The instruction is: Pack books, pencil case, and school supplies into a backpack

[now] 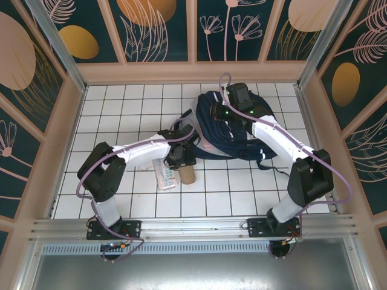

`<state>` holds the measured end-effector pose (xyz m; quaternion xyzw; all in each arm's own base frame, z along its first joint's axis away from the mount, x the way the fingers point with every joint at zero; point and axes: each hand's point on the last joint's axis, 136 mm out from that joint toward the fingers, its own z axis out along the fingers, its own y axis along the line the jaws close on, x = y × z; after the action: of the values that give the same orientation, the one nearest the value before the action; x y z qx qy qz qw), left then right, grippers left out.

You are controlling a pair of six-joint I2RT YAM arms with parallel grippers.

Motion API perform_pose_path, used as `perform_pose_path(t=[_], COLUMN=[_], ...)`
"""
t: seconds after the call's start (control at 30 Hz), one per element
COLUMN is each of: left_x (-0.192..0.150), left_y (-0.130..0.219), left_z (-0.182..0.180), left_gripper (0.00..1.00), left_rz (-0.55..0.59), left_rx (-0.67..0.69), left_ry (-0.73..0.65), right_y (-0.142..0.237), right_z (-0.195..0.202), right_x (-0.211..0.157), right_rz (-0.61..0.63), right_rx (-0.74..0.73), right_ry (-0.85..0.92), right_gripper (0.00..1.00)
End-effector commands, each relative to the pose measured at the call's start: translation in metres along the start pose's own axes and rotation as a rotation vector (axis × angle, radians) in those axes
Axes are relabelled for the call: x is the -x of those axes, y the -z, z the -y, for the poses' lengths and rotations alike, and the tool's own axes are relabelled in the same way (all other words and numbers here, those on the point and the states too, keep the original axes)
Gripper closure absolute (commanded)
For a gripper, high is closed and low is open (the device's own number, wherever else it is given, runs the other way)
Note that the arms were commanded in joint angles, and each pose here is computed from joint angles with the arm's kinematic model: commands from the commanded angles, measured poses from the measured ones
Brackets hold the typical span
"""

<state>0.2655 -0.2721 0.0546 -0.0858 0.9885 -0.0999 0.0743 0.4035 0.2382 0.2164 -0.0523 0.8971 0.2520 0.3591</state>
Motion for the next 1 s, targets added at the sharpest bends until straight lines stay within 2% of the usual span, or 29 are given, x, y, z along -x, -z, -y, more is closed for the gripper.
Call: perform_pose_path(t=[0.0,0.27,0.43,0.53,0.67,0.8,0.97], left_x=[0.038,0.121,0.172,0.19,0.193,0.18,0.162], left_y=[0.039,0.065,0.055,0.041,0.016,-0.009,-0.024], left_z=[0.015,0.038,0.049,0.05,0.048,0.043,0.037], left_gripper=[0.55,0.57,0.57,0.57,0.57,0.57,0.56], left_rz=[0.101,0.213,0.247,0.245,0.209,0.139,0.077], left_rx=[-0.058,-0.118,-0.125,-0.097,-0.077,-0.07,-0.078], left_ry=[-0.028,-0.041,-0.055,-0.072,-0.09,-0.094,-0.103], right_y=[0.018,0.02,0.019,0.018,0.017,0.015,0.01], right_z=[0.0,0.001,-0.002,-0.002,-0.001,0.001,0.001], right_x=[0.01,0.01,0.01,0.011,0.011,0.011,0.012], right_rz=[0.046,0.053,0.053,0.054,0.054,0.055,0.05], right_rx=[-0.002,-0.006,0.005,0.001,-0.002,-0.011,-0.011], right_ry=[-0.003,-0.029,-0.04,-0.043,-0.044,-0.046,-0.044], right_gripper=[0.93,0.93,0.93,0.93,0.93,0.93,0.93])
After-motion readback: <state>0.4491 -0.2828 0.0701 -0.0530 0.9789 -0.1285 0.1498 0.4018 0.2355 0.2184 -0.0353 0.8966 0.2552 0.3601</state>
